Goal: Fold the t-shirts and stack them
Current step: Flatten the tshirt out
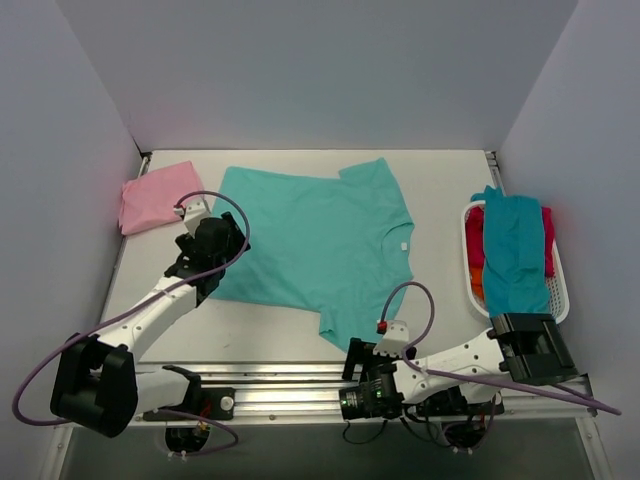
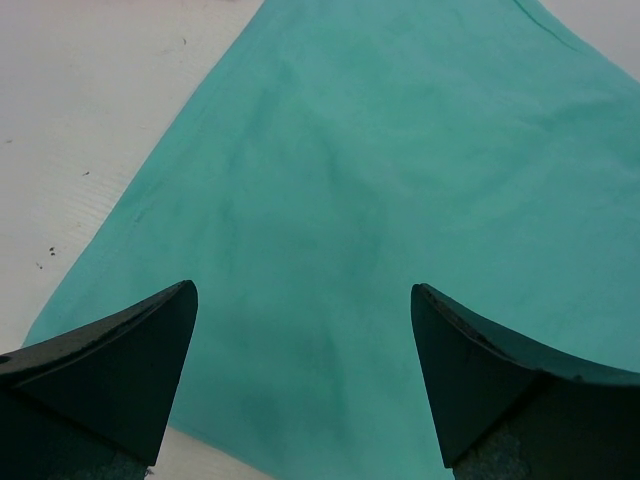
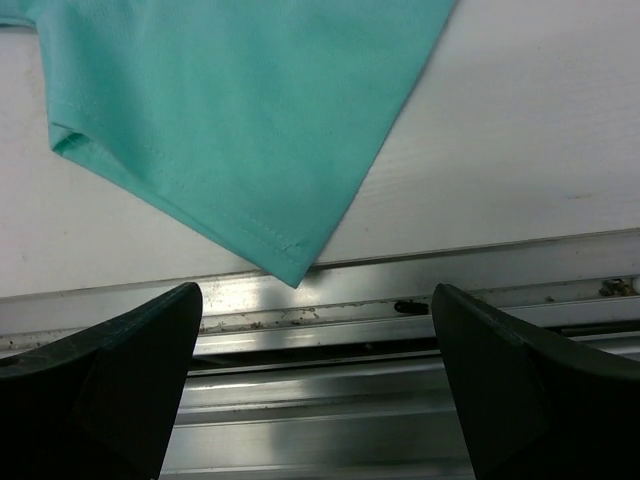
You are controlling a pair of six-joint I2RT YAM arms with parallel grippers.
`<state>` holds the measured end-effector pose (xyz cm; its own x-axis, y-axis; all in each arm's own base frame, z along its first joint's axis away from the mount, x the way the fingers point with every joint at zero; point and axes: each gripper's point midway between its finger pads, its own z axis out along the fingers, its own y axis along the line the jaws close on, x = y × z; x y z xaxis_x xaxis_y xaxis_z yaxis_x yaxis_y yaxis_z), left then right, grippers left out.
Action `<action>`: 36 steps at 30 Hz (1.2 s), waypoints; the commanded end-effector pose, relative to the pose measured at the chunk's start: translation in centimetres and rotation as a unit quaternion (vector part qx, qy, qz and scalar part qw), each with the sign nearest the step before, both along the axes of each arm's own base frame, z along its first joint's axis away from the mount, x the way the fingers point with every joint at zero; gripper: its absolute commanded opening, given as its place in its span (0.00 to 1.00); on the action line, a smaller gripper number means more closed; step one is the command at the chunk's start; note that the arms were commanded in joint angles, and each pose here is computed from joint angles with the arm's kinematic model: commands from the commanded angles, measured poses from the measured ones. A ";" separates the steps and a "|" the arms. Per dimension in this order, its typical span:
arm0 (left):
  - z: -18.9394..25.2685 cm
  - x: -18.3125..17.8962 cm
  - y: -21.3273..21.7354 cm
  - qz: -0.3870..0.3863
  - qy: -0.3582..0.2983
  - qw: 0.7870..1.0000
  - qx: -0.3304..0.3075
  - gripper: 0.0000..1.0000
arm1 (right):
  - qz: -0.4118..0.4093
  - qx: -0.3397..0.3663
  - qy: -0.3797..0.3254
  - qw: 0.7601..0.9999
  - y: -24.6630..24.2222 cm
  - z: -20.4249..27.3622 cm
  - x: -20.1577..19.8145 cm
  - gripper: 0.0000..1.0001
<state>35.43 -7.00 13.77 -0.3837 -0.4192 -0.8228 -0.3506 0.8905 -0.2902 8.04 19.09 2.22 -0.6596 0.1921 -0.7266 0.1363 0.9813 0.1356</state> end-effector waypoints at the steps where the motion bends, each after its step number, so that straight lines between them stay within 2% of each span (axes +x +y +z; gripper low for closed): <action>1: 1.6 1.4 -0.7 0.004 -0.030 1.000 -0.005 0.97 | -0.105 0.125 -0.058 0.985 -0.7 2.0 2.1 0.92; 5: 1.8 1.6 -0.7 0.004 -0.031 0.999 0.001 0.97 | -0.114 0.152 -0.072 0.979 -1.7 2.5 3.2 0.89; 7: 1.8 1.7 -0.7 0.004 -0.032 0.999 0.003 0.97 | -0.116 0.140 -0.077 0.980 -2.2 2.5 4.1 0.89; 17: 1.0 2.1 -0.8 0.003 -0.024 1.000 0.010 0.97 | -0.106 0.116 -0.063 0.986 1.2 1.5 6.9 0.85; 30: 0.0 2.4 -0.9 0.002 -0.030 1.000 0.008 0.97 | -0.075 0.094 0.007 0.993 2.8 -0.8 5.1 0.82; 36: -0.2 2.6 -0.8 0.003 -0.029 0.999 0.015 0.97 | -0.075 0.053 0.024 0.995 0.5 -1.1 3.8 0.82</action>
